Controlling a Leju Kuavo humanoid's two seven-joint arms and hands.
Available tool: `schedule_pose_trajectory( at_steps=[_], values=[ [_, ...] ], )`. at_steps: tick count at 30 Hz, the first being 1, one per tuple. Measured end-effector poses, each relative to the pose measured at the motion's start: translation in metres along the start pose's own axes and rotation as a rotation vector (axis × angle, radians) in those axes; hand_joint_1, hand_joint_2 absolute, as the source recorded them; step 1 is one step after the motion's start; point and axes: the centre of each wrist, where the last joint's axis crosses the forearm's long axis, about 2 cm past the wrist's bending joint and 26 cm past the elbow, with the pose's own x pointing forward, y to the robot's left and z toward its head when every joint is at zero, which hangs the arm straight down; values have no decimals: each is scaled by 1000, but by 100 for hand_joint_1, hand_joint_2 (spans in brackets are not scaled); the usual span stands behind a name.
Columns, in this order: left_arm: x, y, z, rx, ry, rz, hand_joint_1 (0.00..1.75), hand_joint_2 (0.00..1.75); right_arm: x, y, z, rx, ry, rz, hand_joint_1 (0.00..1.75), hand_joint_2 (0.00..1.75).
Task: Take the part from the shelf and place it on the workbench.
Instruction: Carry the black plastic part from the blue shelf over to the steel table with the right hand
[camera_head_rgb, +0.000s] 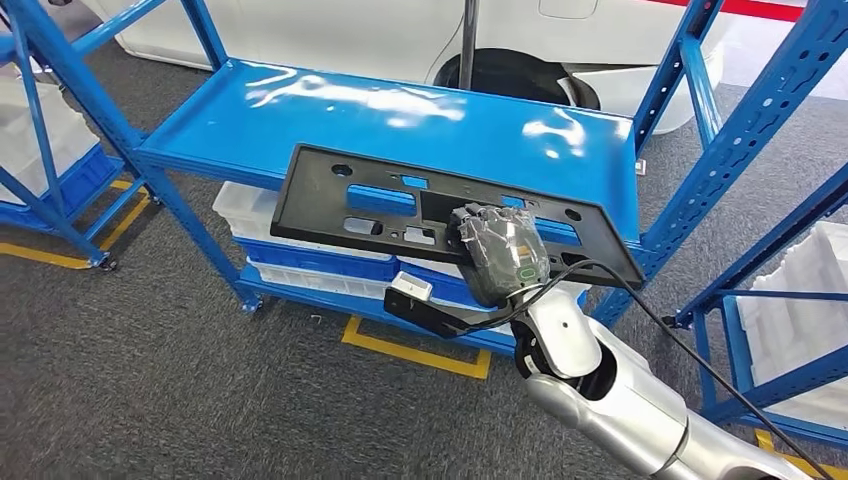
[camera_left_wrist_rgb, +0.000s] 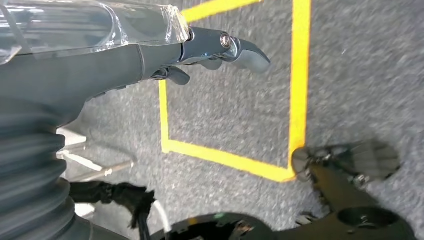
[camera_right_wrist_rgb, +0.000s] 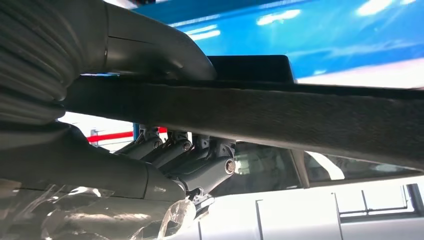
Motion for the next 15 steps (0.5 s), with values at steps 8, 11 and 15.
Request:
schedule_pose_trajectory(
  at_steps=[8,11,15],
  values=[
    [-1,-1,0,-2,0,-3,0,175,0,1,0,2,1,-2,175,175],
    [-3,-1,0,-1,4,-4,0,175,0,0,0,1,2,-3,175,175],
    [-2,-1,0,-1,1,-4,0,175,0,1,1,3,3,-6,175,175]
  ],
)
